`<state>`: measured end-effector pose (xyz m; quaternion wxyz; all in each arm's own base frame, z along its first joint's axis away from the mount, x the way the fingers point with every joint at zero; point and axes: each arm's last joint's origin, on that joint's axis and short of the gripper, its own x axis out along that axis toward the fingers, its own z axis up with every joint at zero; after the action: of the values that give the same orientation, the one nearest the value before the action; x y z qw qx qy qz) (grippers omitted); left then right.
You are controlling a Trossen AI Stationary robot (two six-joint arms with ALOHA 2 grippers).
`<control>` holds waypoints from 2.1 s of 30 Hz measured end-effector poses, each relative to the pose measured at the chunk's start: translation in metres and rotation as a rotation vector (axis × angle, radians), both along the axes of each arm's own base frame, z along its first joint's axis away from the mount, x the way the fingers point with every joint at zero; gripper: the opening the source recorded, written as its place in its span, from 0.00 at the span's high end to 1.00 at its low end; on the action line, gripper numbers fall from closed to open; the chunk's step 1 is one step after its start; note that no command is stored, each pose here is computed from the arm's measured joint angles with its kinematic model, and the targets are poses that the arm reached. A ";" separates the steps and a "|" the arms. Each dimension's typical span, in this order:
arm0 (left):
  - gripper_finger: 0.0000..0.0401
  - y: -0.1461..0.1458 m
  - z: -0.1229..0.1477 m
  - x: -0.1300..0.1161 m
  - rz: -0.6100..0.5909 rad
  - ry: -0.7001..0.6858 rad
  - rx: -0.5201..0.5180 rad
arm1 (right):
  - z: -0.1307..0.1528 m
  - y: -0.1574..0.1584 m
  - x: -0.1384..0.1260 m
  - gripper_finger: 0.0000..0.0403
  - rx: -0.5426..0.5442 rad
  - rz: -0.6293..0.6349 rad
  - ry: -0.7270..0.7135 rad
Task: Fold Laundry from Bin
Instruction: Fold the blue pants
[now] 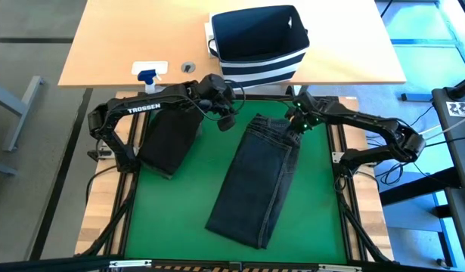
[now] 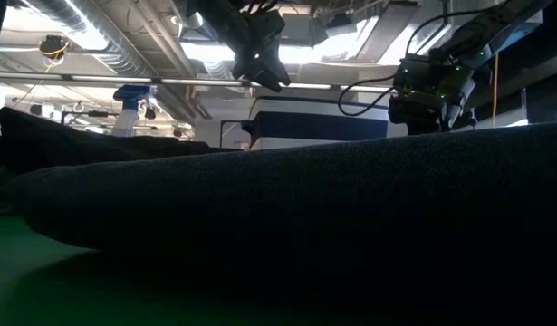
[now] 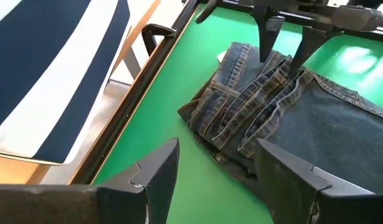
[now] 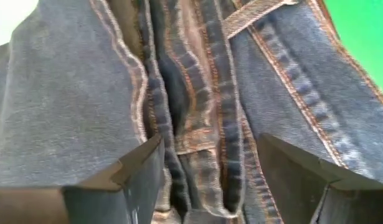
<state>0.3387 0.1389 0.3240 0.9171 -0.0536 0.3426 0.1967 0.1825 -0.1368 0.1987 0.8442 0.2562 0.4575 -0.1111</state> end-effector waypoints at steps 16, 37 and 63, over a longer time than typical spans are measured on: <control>0.50 0.003 0.001 0.000 0.070 0.003 0.057 | 0.003 0.000 0.001 0.36 0.019 -0.067 0.028; 0.50 -0.009 -0.056 -0.002 -0.100 -0.027 -0.115 | 0.004 0.022 -0.016 0.36 -0.022 -0.069 0.008; 0.50 -0.021 -0.045 -0.038 -0.094 -0.124 -0.056 | -0.006 0.040 -0.006 0.36 -0.079 -0.041 0.036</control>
<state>0.3006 0.1180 0.2789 0.9430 -0.0751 0.2924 0.1402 0.1765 -0.0971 0.1932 0.8430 0.2300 0.4623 -0.1510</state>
